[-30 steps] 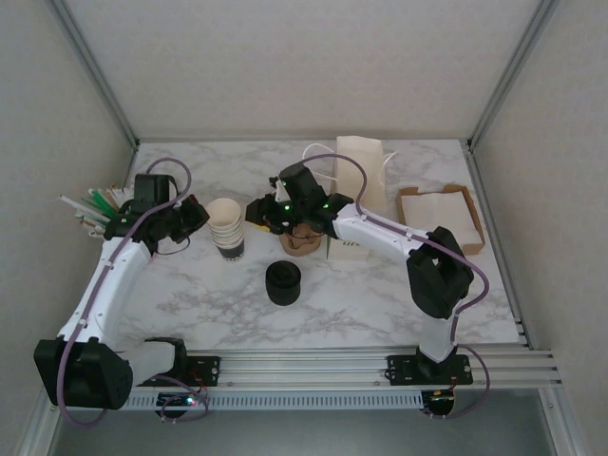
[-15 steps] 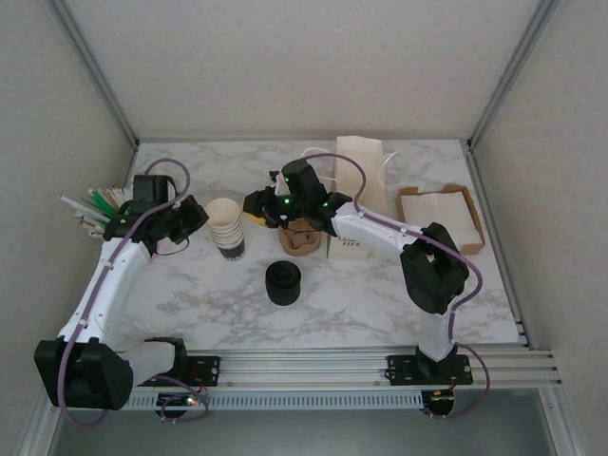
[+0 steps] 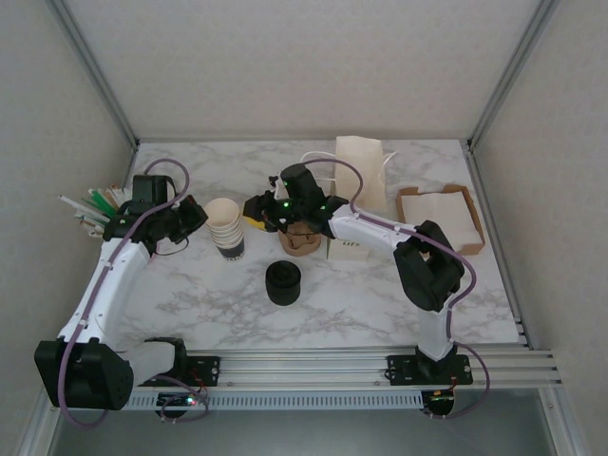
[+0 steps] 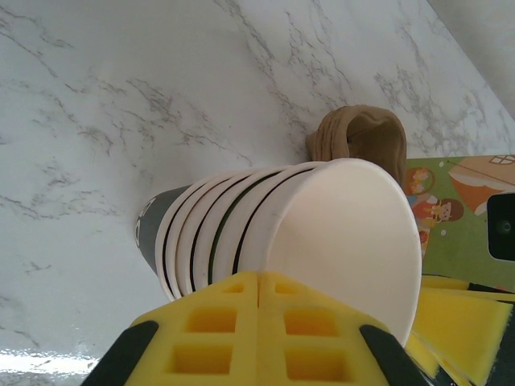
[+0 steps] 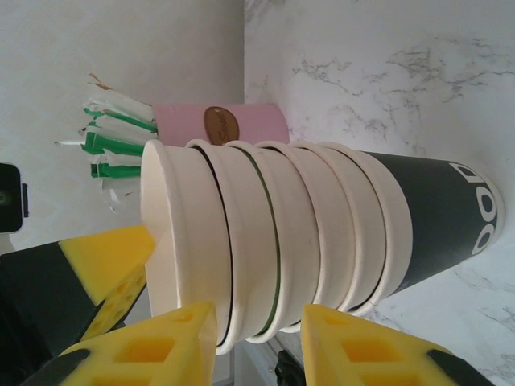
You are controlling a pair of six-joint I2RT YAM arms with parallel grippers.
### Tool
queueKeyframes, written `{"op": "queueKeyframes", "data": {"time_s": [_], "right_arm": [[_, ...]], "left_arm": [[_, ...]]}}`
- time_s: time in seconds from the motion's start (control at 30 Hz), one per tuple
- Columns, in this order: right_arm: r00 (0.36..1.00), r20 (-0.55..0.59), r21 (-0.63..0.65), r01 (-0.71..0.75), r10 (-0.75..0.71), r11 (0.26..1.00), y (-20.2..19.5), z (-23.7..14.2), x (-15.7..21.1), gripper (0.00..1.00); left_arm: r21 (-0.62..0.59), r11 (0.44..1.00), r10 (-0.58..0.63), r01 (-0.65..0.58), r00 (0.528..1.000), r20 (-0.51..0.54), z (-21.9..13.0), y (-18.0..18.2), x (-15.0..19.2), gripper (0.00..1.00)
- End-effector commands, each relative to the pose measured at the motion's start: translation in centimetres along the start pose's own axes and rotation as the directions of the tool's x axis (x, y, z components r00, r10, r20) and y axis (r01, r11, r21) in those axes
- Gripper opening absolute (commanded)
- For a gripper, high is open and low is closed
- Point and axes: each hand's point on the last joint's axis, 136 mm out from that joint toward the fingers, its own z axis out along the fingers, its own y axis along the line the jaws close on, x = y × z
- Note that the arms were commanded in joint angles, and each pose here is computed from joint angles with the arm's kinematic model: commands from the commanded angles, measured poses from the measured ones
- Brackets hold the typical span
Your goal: Pack the takeout coffee
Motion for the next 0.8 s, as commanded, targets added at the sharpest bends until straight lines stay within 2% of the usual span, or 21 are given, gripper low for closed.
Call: {"op": "queueKeyframes", "data": {"time_s": [0.0,0.43,0.77], "right_arm": [[1.0,-0.016,-0.017,-0.012,0.012,1.0,-0.6,0.5,0.0,0.33],[0.999,-0.034,-0.037,-0.037,0.036,0.999,-1.2,1.2,0.3,0.33],[0.999,-0.027,0.006,-0.034,0.034,0.999,-2.1,1.1,0.5,0.33]], "left_arm": [[0.038,0.999,-0.004,0.004,1.0,0.019,-0.5,-0.5,-0.3,0.0],[0.055,0.998,-0.014,0.013,1.0,0.016,-0.5,-0.8,-0.2,0.0],[0.145,0.989,-0.027,0.025,1.0,0.009,-1.5,-2.7,-0.2,0.0]]}}
